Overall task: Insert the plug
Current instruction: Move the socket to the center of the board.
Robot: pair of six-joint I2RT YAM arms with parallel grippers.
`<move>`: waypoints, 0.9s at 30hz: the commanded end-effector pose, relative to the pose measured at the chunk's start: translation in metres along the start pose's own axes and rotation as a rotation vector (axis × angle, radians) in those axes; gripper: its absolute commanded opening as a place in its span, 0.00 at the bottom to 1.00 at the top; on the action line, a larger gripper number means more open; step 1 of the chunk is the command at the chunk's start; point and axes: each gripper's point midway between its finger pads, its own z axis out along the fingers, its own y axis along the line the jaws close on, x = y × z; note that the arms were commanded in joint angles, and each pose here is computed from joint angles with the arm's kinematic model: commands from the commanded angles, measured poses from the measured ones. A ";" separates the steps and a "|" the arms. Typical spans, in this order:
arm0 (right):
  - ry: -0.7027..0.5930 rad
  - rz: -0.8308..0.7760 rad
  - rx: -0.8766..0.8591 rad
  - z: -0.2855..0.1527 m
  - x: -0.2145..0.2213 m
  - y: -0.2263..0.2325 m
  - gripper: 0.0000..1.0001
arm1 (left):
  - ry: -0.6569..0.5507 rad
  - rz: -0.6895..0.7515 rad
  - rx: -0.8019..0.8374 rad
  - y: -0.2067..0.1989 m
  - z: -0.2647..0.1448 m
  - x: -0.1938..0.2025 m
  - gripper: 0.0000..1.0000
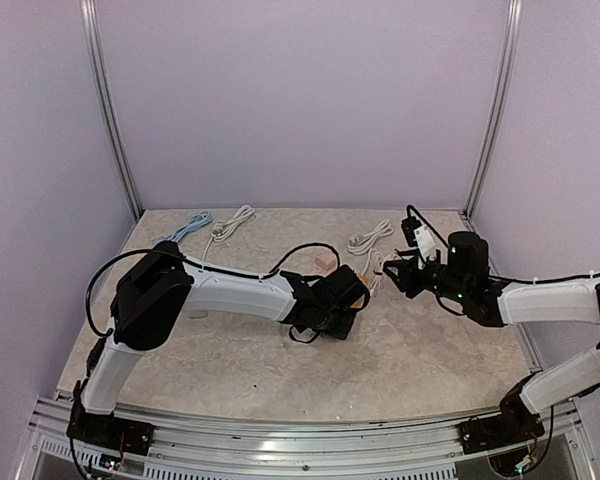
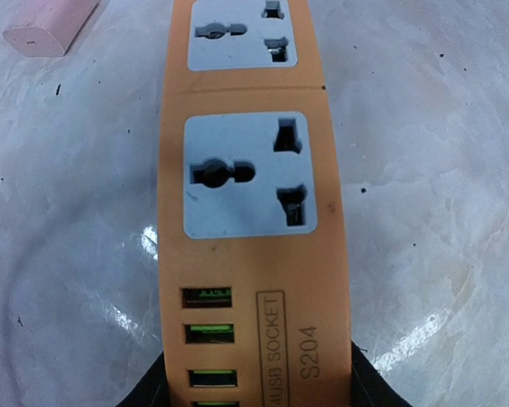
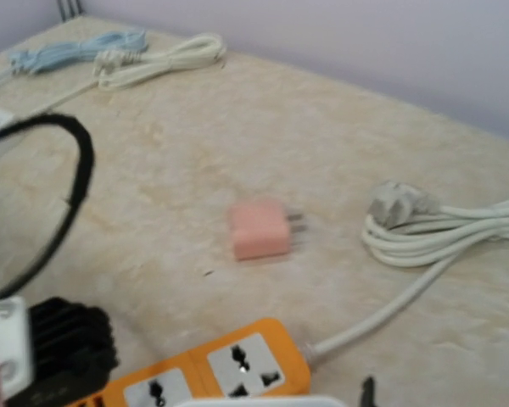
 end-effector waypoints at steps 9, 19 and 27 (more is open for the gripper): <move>-0.078 -0.015 -0.100 0.058 0.000 0.038 0.00 | 0.047 0.009 -0.018 0.016 -0.031 0.038 0.83; -0.055 -0.011 -0.177 0.072 0.020 0.064 0.00 | -0.008 -0.057 -0.021 0.036 -0.072 0.034 0.94; -0.021 -0.005 -0.224 0.065 0.038 0.081 0.00 | -0.065 -0.082 -0.035 0.048 -0.100 0.021 0.98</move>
